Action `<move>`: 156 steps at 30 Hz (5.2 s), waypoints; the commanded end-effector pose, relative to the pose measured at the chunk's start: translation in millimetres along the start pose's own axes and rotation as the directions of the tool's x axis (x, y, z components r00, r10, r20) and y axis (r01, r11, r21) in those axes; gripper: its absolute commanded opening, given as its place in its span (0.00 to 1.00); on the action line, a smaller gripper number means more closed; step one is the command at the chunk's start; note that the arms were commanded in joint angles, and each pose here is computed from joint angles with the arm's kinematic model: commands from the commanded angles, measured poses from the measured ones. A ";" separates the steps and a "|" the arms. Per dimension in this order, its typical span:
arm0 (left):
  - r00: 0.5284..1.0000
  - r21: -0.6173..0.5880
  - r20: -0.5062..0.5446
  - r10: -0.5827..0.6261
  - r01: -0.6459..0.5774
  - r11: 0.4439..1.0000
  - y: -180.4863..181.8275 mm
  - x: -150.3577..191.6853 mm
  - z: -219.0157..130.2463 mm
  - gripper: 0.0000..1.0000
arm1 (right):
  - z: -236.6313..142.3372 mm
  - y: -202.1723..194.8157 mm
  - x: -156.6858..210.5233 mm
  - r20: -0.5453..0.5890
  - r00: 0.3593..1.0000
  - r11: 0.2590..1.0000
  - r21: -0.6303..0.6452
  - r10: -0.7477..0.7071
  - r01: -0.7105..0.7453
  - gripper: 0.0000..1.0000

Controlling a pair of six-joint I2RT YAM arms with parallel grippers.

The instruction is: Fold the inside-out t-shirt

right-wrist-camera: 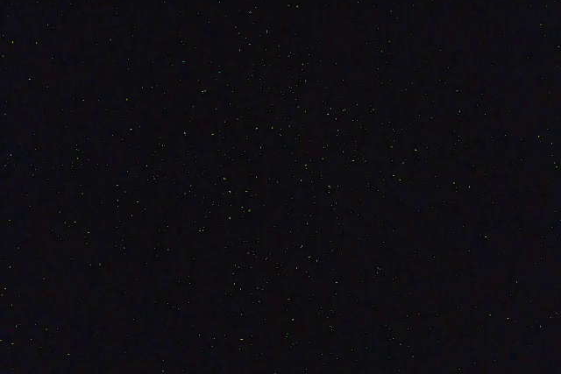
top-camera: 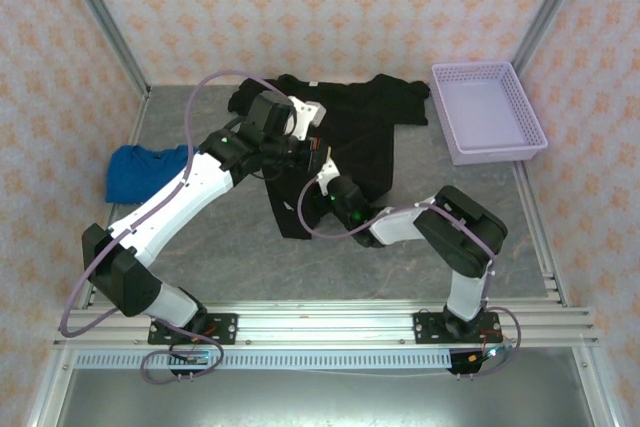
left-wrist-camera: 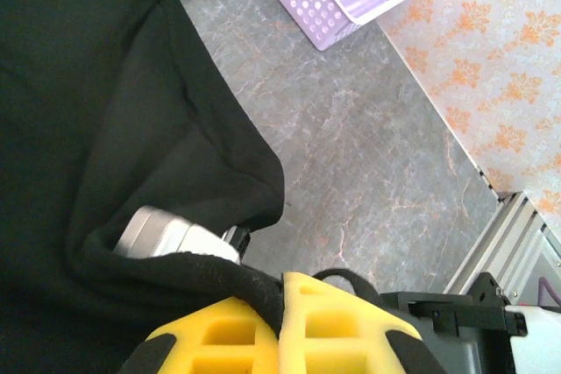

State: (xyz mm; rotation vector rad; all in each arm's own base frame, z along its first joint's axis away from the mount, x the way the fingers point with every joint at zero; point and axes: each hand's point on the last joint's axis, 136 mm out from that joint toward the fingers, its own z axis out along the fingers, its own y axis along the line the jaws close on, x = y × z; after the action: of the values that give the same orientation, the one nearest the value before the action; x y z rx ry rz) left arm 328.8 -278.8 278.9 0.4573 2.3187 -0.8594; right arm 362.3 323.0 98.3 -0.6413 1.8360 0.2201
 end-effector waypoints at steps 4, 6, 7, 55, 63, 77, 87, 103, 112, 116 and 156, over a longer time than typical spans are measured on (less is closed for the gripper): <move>1.000 -0.014 0.029 -0.001 0.002 1.000 -2.1 -9.8 -14.3 0.00 | 3.8 28.3 -1.9 -0.005 0.997 0.990 -0.120 -0.076 0.075 0.32; 1.000 -0.060 0.031 0.000 0.002 0.998 5.0 -11.2 -15.6 0.00 | -1.1 36.0 -0.6 -0.006 0.997 0.985 -0.153 -0.082 0.080 0.34; 0.999 -0.086 0.035 0.001 0.002 0.996 8.8 -12.3 -17.6 0.00 | -4.4 36.7 0.4 -0.008 0.997 0.985 -0.159 -0.075 0.073 0.35; 0.941 0.338 0.215 0.262 -0.323 0.884 -147.3 -17.2 -112.2 0.00 | 7.5 -96.7 13.8 -0.282 0.947 0.960 0.267 0.157 -0.080 0.45; 0.897 0.412 0.339 0.285 -0.414 0.812 -190.0 -45.3 -145.6 0.00 | 43.0 -84.6 20.2 -0.408 0.910 0.973 0.230 0.076 0.022 0.55; 0.817 0.256 0.478 0.322 -0.481 0.839 -186.0 -67.7 -193.7 0.00 | 91.0 -96.6 37.9 -0.572 0.820 0.964 0.230 0.021 0.136 0.79; 0.777 -0.006 0.534 0.334 -0.392 0.920 -143.8 -91.2 -204.8 0.00 | 81.6 -100.8 86.0 -0.725 0.689 0.978 0.140 -0.005 0.154 0.89; 0.733 -0.402 0.650 0.203 0.105 0.910 -1.7 -117.0 -236.9 0.00 | 56.0 -76.6 96.7 -0.776 0.629 0.998 0.003 -0.040 0.068 0.02; 0.807 -0.589 0.583 0.092 0.342 0.732 131.9 -108.2 -202.8 0.00 | 12.0 -72.0 2.8 -0.559 0.829 0.998 -0.041 0.017 -0.049 0.00; 0.847 -0.637 0.529 0.051 0.357 0.683 170.6 -99.1 -170.2 0.00 | -9.7 -64.2 -36.7 -0.439 0.897 0.989 -0.105 0.049 -0.106 0.00; 0.892 -0.545 0.403 -0.206 0.414 0.729 244.2 -102.7 -60.3 0.00 | -34.8 -28.1 -102.2 -0.300 0.954 0.977 -0.202 0.003 -0.067 0.00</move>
State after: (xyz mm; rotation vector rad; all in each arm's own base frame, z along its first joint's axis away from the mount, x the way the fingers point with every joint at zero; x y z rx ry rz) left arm 504.7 -105.0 294.5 -0.2742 2.1805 -0.3447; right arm 357.9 325.7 137.0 -0.9549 2.2710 0.3251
